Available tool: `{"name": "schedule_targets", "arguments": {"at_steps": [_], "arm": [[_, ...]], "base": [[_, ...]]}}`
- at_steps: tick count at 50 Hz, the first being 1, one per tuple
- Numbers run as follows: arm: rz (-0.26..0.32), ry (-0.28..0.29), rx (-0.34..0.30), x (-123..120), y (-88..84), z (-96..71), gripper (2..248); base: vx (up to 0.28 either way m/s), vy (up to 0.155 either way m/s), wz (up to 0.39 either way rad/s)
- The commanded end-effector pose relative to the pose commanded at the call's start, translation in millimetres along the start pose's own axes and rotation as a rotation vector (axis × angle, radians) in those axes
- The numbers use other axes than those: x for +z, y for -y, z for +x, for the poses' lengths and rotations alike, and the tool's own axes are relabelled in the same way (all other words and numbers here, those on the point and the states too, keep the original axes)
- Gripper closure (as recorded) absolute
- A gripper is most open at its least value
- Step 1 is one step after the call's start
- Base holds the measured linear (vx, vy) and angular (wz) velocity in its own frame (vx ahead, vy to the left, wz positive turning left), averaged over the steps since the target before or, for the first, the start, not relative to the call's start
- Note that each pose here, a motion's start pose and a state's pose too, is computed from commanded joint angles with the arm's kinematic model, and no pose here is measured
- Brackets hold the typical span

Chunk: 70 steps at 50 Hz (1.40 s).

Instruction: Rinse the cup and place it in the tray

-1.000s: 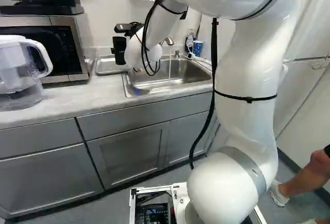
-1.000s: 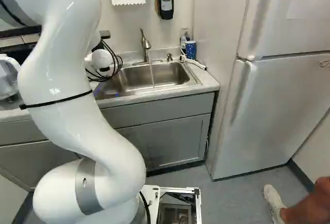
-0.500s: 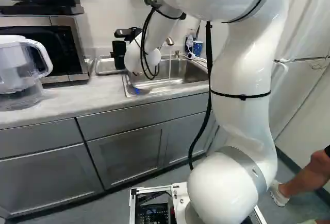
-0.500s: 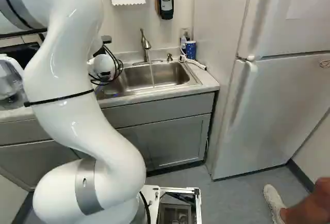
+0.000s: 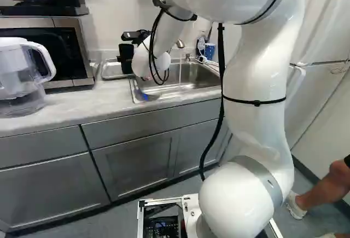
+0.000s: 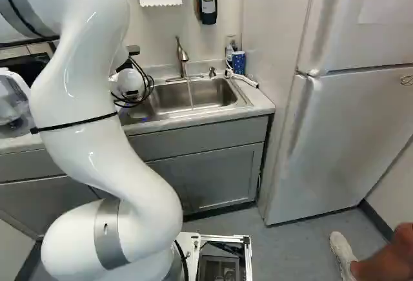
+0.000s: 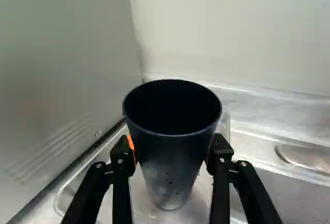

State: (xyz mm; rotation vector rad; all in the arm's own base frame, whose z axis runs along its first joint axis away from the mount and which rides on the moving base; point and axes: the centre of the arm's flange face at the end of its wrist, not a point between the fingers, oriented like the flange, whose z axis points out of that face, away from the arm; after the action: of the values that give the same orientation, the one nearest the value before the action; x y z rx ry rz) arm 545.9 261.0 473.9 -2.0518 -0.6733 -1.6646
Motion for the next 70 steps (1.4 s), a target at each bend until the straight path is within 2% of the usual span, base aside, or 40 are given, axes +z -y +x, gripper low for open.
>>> {"name": "schedule_targets", "arguments": {"at_steps": [1,5,6,11,12,16,17,51,70], "arm": [[0.000,0.000,0.000,0.0,0.0,0.0,88],[0.000,0.000,0.000,0.0,0.0,0.0,88],[0.000,0.000,0.000,0.0,0.0,0.0,54],[0.000,0.000,0.000,0.0,0.0,0.0,54],[0.000,0.000,0.000,0.0,0.0,0.0,18],[0.000,0.000,0.000,-0.1,0.0,0.2,18],[0.000,-0.001,0.000,-0.2,0.0,0.6,3],[-0.002,-0.061,-0.015,-9.5,1.0,35.1,3],[-0.011,-0.071,-0.023,-14.7,1.0,53.5,3]], "base": [[0.000,0.000,0.000],[0.000,0.000,0.000],[0.000,0.000,0.000],[0.000,0.000,0.000],[0.000,0.000,0.000],[0.000,0.000,0.000],[0.000,0.000,0.000],[0.000,0.000,0.000],[0.000,0.000,0.000]]}}
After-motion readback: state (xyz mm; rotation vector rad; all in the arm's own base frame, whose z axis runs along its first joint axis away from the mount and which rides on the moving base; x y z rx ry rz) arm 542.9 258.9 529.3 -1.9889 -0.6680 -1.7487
